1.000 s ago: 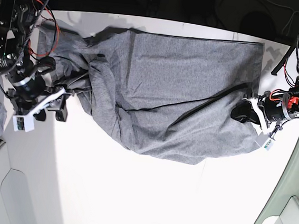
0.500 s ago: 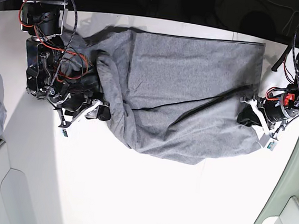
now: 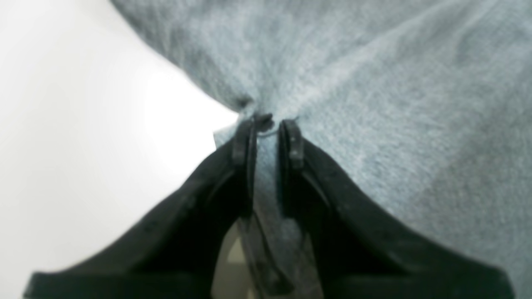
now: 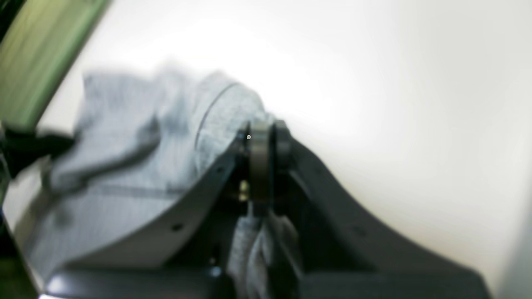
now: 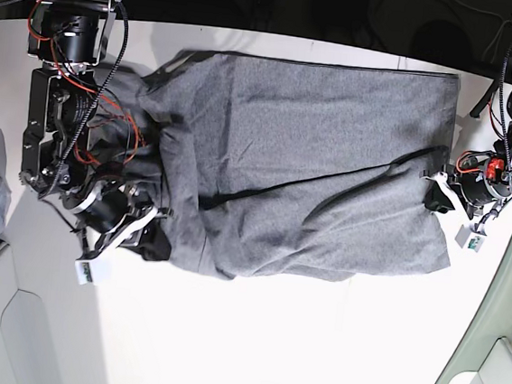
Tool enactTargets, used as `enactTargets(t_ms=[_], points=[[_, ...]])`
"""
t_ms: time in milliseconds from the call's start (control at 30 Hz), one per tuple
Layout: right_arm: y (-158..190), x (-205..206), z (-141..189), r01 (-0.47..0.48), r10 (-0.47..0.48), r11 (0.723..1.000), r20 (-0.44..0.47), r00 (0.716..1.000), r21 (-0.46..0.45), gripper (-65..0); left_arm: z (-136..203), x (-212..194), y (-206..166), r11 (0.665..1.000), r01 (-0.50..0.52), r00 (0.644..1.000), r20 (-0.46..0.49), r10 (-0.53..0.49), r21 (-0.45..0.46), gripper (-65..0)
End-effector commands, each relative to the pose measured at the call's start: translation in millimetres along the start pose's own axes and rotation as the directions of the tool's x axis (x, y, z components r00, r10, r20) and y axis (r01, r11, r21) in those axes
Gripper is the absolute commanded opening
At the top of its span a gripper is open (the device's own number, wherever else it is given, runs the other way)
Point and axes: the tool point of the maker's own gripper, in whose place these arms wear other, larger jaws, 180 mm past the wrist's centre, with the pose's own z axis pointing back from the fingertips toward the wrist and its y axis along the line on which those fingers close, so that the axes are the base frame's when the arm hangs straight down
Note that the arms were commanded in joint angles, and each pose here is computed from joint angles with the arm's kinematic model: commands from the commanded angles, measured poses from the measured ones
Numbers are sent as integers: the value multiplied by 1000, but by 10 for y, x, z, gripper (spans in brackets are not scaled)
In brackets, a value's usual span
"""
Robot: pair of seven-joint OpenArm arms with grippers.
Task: Layout the t-shirt on the table in an organized manner, then fold the t-shirt properly
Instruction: 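Drag the bunched cloth with the right gripper to spread the shirt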
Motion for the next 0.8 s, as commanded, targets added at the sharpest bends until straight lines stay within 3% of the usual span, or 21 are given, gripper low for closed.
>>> enactTargets(t_ms=[0,133,167,300,367,567,767], points=[[-42,395,101,-44,45,999,103,994,-16,-650,39,148,69,1000,7,999,36,-7,5,-521],[-102,646,251,-104,113,992,142,983,-72,-650,20,39,49,999,27,1000,6,-27,-22,-521],[-106,664,255,-107,117,992,145,983,-75,-618,19,32,46,999,28,1000,5,-28,-25,-521],[-175,711,266,-118,136,986,161,978,-117,-344,19,36,45,999,28,1000,6,-28,-25,-521],[-266,717,283,-116,142,980,157,977,-165,-261,19,36,45,999,28,1000,6,-28,-26,-521],[-388,629,324,-120,142,972,102,985,-201,-243,21,33,51,999,30,1000,4,-30,-24,-521],[-565,83,439,-103,94,964,-47,994,-245,-245,86,62,181,999,48,999,0,-48,1,-521]])
